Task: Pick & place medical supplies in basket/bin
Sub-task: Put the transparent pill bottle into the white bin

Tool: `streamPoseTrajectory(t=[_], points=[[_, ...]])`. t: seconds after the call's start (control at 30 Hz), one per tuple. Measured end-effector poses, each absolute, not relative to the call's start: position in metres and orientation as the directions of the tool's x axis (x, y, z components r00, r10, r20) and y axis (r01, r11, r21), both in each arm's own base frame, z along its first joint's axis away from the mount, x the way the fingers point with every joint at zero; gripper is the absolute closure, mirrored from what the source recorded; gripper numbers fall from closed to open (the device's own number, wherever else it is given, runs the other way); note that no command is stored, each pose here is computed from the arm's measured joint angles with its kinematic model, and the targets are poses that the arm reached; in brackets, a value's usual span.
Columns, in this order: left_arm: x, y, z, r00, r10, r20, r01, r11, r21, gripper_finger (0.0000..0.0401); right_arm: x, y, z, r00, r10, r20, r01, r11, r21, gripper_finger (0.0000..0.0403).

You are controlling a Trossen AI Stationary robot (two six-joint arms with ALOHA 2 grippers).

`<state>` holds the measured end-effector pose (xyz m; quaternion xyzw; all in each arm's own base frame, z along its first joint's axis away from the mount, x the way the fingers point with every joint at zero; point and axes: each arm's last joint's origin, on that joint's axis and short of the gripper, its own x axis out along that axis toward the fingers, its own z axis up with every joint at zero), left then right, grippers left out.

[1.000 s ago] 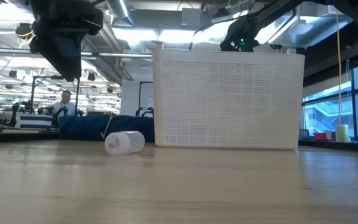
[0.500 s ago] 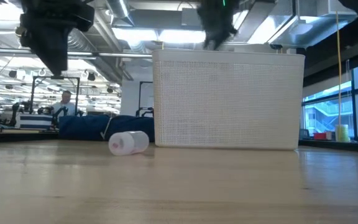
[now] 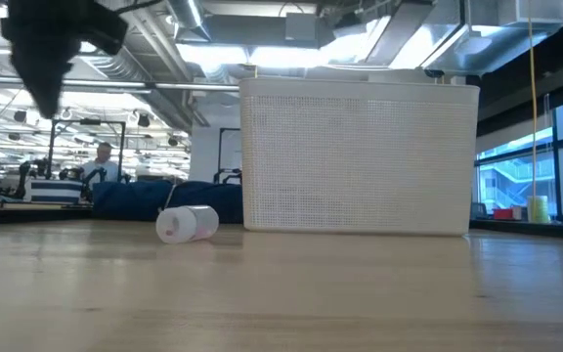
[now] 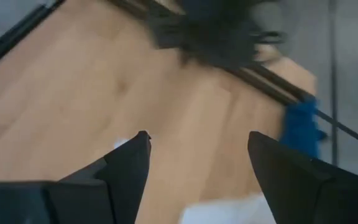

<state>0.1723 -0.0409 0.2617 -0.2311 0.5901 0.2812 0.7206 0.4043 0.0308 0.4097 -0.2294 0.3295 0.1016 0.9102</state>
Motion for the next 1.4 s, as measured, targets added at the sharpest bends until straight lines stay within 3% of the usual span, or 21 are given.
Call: streamPoseTrajectory(t=[0.2,0.4,0.73,1.07,1.4], points=[[0.16,-0.039,0.261,0.014,0.126,-0.992,-0.722,0.688,0.078,0.0242,0.428,0.053,0.34,0.711,0.059,-0.701,-0.494,0.752,-0.437,0.0134],[0.161,-0.039,0.261,0.026,0.125,-0.992,-0.729,0.681,0.067,0.0242,0.45,0.056,0.275,0.722,0.116,-0.683,-0.542,0.708,-0.453,0.0134],[0.167,-0.041,0.261,0.088,0.12,-0.989,-0.762,0.648,0.011,0.0242,0.475,0.059,0.19,0.578,0.174,-0.798,-0.695,0.618,-0.369,0.0134],[0.174,-0.043,0.262,0.158,0.1,-0.982,-0.76,0.647,-0.057,0.0242,0.483,0.036,0.157,0.526,0.15,-0.837,-0.69,0.651,-0.317,0.0134],[0.174,-0.042,0.262,0.159,0.101,-0.982,-0.76,0.647,-0.057,0.0242,0.483,0.025,0.155,0.494,0.307,-0.813,-0.735,0.647,-0.203,0.0134]])
